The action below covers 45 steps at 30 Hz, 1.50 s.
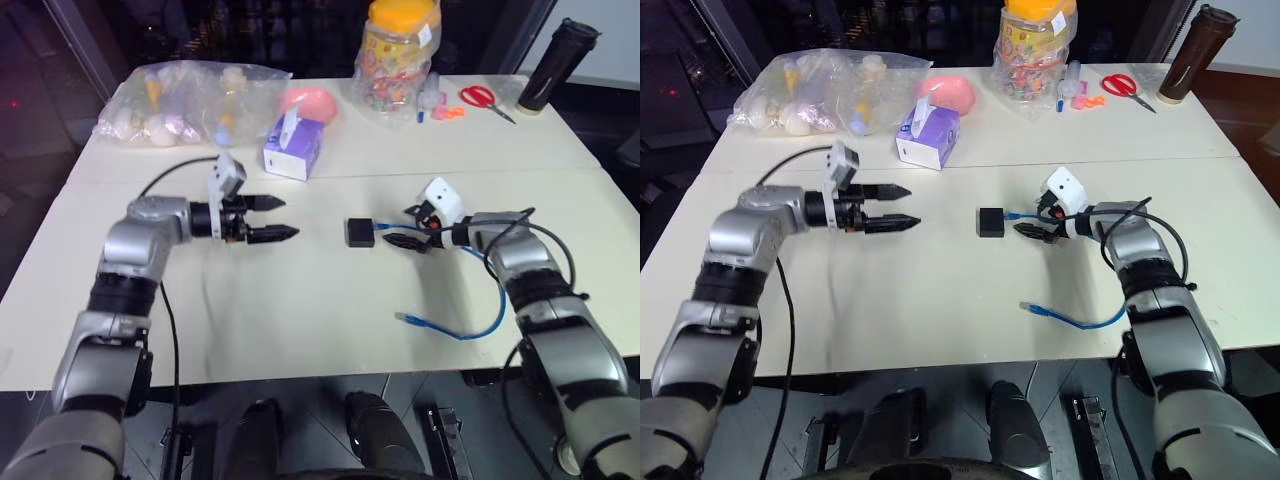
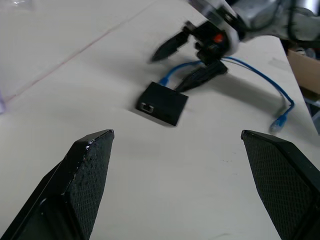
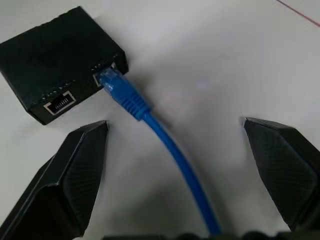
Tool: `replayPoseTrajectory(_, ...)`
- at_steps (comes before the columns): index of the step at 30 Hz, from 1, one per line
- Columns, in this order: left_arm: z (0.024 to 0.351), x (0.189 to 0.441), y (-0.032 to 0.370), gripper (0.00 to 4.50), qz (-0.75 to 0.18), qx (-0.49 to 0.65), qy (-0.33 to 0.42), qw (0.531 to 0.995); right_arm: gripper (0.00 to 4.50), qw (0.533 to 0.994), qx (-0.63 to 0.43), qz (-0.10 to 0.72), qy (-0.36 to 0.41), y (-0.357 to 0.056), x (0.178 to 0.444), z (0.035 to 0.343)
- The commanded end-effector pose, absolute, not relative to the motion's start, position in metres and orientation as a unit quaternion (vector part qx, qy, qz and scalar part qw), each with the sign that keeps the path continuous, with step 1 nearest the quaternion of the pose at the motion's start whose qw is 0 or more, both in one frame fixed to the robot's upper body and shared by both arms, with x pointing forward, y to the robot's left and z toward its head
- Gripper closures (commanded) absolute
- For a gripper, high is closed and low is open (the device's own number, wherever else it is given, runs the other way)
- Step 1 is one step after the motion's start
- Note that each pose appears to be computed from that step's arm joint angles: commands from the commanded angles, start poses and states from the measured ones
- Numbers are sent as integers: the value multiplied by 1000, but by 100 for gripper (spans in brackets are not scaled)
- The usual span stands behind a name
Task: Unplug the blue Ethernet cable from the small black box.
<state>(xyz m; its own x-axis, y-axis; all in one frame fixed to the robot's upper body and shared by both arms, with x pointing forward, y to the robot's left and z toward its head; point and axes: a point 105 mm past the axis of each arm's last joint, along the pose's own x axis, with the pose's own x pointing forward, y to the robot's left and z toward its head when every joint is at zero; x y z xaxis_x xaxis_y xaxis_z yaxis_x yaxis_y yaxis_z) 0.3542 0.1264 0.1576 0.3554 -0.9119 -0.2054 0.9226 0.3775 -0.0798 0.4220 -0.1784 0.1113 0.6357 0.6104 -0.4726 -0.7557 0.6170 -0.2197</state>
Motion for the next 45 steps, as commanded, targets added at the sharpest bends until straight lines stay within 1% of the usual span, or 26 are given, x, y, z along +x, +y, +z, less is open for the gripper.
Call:
replayPoseTrajectory(1,173,350,128,20,-545,23,79,835,77,872,-216,400,179,-163,427,105)
replayPoseTrajectory(2,170,349,129,20,-540,22,82,837,119,867,-221,412,174,-155,428,106)
replayPoseTrajectory(5,164,347,131,20,-528,25,90,844,284,844,-242,447,172,-136,426,107)
replayPoseTrajectory(8,163,348,133,20,-520,27,91,849,446,828,-268,460,179,-132,424,103)
replayPoseTrajectory(10,163,352,136,20,-512,27,89,854,449,821,-307,449,174,-139,425,101)
replayPoseTrajectory(12,163,361,138,20,-500,27,83,862,449,815,-361,430,141,-147,429,109)
replayPoseTrajectory(14,164,378,140,20,-476,24,76,876,449,802,-451,387,64,-158,435,132)
replayPoseTrajectory(16,166,391,136,20,-474,2,72,878,449,776,-526,348,-15,-163,436,156)
replayPoseTrajectory(19,182,395,112,20,-536,-71,65,839,449,740,-585,304,-132,-160,425,192)
replayPoseTrajectory(22,197,395,92,20,-592,-129,64,793,449,726,-596,279,-198,-154,412,215)
replayPoseTrajectory(24,202,398,81,20,-608,-144,66,778,449,717,-604,264,-224,-150,404,225)
replayPoseTrajectory(27,206,405,67,20,-610,-154,67,775,449,712,-608,245,-250,-146,395,237)
replayPoseTrajectory(34,211,414,47,20,-600,-153,58,783,449,713,-607,235,-262,-138,383,242)
replayPoseTrajectory(38,216,417,34,20,-593,-172,46,785,449,712,-602,242,-269,-128,376,243)
replayPoseTrajectory(41,217,417,32,108,-591,-174,40,787,450,711,-600,246,-271,-124,372,241)
replayPoseTrajectory(43,218,418,31,185,-590,-178,36,787,450,711,-600,249,-271,-121,371,241)
replayPoseTrajectory(44,218,418,31,235,-591,-176,35,786,450,711,-599,250,-271,-120,370,241)
replayPoseTrajectory(45,218,417,31,270,-593,-174,36,785,450,711,-598,251,-271,-119,369,241)
